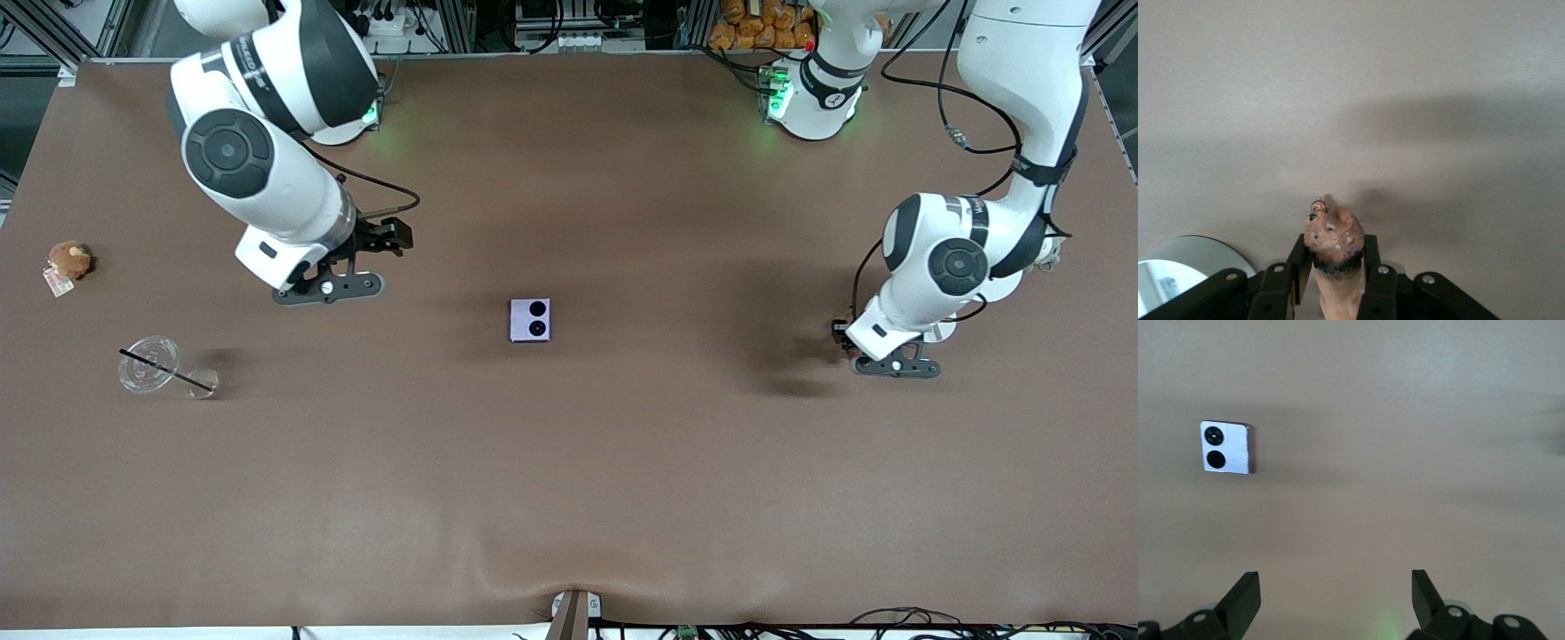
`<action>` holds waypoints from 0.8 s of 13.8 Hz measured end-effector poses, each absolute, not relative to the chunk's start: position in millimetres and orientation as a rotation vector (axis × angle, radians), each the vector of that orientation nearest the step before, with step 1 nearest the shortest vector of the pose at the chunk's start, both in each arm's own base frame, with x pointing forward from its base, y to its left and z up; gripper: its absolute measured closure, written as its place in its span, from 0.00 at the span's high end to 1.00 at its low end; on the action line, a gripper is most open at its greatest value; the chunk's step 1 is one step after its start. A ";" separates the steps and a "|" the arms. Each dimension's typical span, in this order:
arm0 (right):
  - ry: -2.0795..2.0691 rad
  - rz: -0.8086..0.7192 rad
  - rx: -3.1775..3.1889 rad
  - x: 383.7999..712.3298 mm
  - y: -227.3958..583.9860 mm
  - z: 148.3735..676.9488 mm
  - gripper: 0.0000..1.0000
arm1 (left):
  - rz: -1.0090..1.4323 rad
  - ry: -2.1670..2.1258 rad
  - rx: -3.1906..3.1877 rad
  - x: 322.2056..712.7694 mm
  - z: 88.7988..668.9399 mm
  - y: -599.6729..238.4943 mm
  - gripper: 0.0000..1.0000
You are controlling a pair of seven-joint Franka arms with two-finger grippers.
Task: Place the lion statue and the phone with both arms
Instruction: 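Carry the lion figurine with the left gripper toward the white cup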
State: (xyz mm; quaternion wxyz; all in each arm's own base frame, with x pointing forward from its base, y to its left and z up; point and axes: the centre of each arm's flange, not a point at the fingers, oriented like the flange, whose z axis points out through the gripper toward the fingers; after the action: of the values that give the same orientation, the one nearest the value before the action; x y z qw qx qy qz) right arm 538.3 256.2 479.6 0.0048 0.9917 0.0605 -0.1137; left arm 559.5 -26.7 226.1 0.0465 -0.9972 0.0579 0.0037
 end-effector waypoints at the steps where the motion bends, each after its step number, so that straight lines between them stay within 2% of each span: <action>1: 0.175 -0.354 3.133 541.3 260.6 474.4 1.00 | 0.013 0.177 -3.044 559.7 225.9 -21.8 0.36; 5: 0.057 -0.309 3.179 556.2 280.3 443.6 1.00 | 0.025 0.183 -3.046 559.0 220.6 -23.9 0.36; 7: 0.009 -0.266 3.186 560.6 303.0 421.5 1.00 | 0.030 0.183 -3.047 559.1 218.2 -23.8 0.51; 11: 0.062 -0.166 3.204 558.8 359.4 365.6 1.00 | 0.000 0.183 -3.044 568.8 230.8 -25.1 0.91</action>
State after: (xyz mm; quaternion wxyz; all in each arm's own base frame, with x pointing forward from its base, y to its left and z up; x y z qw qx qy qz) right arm 558.8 359.4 365.6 -0.0337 0.9979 0.0194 -0.0517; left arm 568.8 -25.1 230.8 0.0460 -0.9971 0.0599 -0.0001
